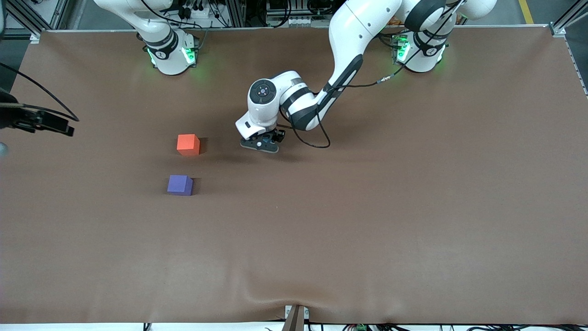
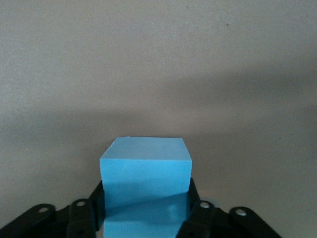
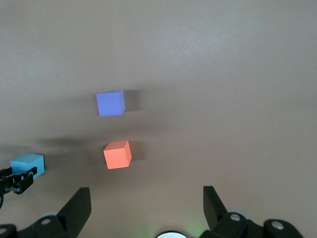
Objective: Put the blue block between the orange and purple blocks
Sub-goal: 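Set down the cyan block and open the left gripper while the right gripper approaches, then move the right gripper over the cyan block while the left gripper withdraws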
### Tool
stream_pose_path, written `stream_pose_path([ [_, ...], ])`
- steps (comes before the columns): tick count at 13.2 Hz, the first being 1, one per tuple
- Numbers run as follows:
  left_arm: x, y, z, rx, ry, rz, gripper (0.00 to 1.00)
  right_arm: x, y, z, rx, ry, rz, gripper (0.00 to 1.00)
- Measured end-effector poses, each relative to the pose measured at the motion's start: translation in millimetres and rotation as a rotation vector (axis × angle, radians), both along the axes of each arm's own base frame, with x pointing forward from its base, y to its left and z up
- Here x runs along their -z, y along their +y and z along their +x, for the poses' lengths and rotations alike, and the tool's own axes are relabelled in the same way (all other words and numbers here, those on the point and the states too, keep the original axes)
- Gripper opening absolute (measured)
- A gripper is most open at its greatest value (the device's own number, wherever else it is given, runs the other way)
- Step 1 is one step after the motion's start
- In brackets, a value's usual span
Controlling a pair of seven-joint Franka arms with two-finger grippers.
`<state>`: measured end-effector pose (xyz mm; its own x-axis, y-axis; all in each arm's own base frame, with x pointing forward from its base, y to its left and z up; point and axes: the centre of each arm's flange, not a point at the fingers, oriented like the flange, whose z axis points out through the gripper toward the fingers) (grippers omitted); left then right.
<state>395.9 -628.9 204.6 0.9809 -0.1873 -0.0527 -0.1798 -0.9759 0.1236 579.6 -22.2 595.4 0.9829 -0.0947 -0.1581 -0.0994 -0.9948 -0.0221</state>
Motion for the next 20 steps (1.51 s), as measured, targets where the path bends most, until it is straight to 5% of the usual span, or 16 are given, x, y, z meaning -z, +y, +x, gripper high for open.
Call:
stream_pose_path([
  [3, -1, 1, 6, -0.029, -0.008, -0.002, 0.99, 15, 41, 8, -0.065, 0.022, 0.017, 1.00],
  [7, -89, 7, 41, -0.087, -0.085, -0.070, 1.00, 38, 95, 14, -0.094, 0.062, 0.126, 1.00],
  [9, -162, 46, 79, -0.149, -0.116, -0.060, 1.00, 53, 133, 21, -0.052, 0.060, 0.115, 1.00],
  [16, -311, 279, 211, -0.485, -0.138, 0.006, 1.00, 126, 279, 15, 0.015, 0.014, 0.072, 1.00],
  [20, -370, 417, 238, -0.494, -0.158, 0.040, 1.00, 191, 333, -7, 0.034, 0.010, 0.023, 1.00],
])
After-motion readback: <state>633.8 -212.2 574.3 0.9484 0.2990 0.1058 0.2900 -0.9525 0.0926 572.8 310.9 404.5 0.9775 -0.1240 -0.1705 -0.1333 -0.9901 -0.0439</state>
